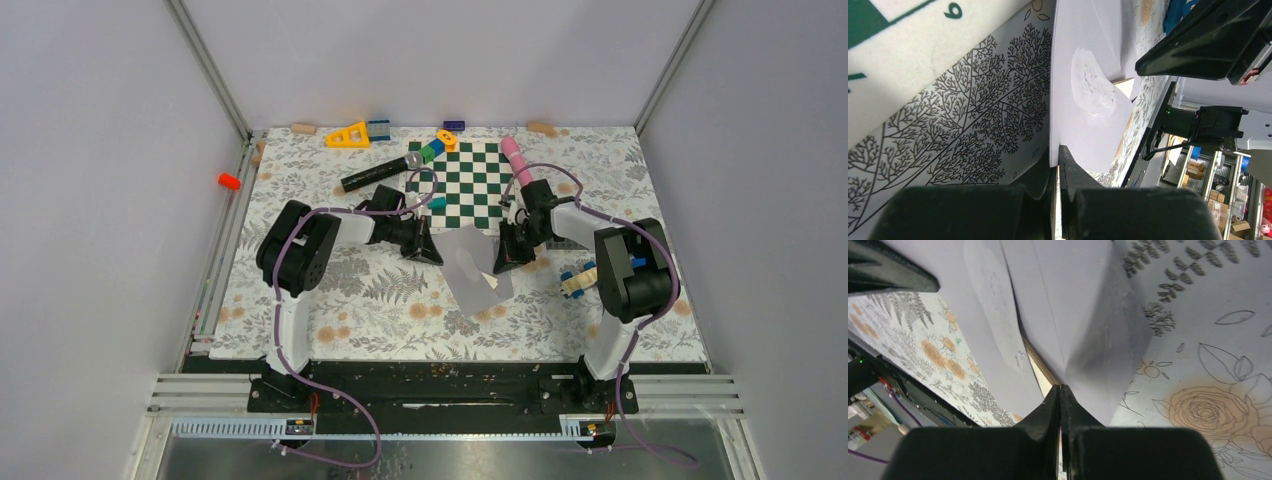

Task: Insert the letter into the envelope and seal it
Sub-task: Place the envelope at the center of the board.

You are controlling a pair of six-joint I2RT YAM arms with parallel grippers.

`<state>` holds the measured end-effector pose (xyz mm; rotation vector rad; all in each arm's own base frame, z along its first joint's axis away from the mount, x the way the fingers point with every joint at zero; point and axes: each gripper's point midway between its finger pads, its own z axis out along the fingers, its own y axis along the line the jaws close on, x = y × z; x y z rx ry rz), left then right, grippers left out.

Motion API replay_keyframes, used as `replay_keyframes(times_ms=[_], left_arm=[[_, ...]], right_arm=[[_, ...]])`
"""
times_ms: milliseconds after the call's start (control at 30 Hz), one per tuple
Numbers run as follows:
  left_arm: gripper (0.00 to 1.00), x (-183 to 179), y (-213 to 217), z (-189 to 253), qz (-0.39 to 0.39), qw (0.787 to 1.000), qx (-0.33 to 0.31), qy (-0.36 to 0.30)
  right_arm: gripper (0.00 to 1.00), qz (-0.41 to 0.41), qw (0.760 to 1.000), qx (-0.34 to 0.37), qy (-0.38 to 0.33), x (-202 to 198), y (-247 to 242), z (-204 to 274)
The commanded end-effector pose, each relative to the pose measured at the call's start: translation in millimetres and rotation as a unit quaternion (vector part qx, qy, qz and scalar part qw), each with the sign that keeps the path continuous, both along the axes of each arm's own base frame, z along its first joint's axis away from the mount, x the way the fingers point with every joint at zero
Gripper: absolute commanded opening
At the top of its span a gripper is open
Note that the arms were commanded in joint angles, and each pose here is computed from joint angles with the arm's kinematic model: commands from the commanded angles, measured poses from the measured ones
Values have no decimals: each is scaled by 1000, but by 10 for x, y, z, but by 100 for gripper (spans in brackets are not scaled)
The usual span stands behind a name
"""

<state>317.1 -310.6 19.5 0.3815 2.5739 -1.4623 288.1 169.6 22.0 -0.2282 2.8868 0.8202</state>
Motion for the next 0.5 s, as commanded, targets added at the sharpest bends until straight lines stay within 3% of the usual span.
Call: replay_keyframes(times_ms=[0, 200, 333, 467], left_arm=[[0, -73, 30, -236, 0, 999, 33, 18], [0, -73, 35, -224, 0, 999, 33, 14], [0, -68, 32, -233, 0, 999, 33, 14], [0, -69, 34, -245, 0, 999, 34, 16]], right_arm=[[0, -43, 998, -32, -14, 120, -99, 21], [0, -8, 999, -28, -18, 125, -90, 43], [31, 21, 999, -20, -14, 67, -75, 83], [42, 30, 999, -5, 15, 0, -28, 61]])
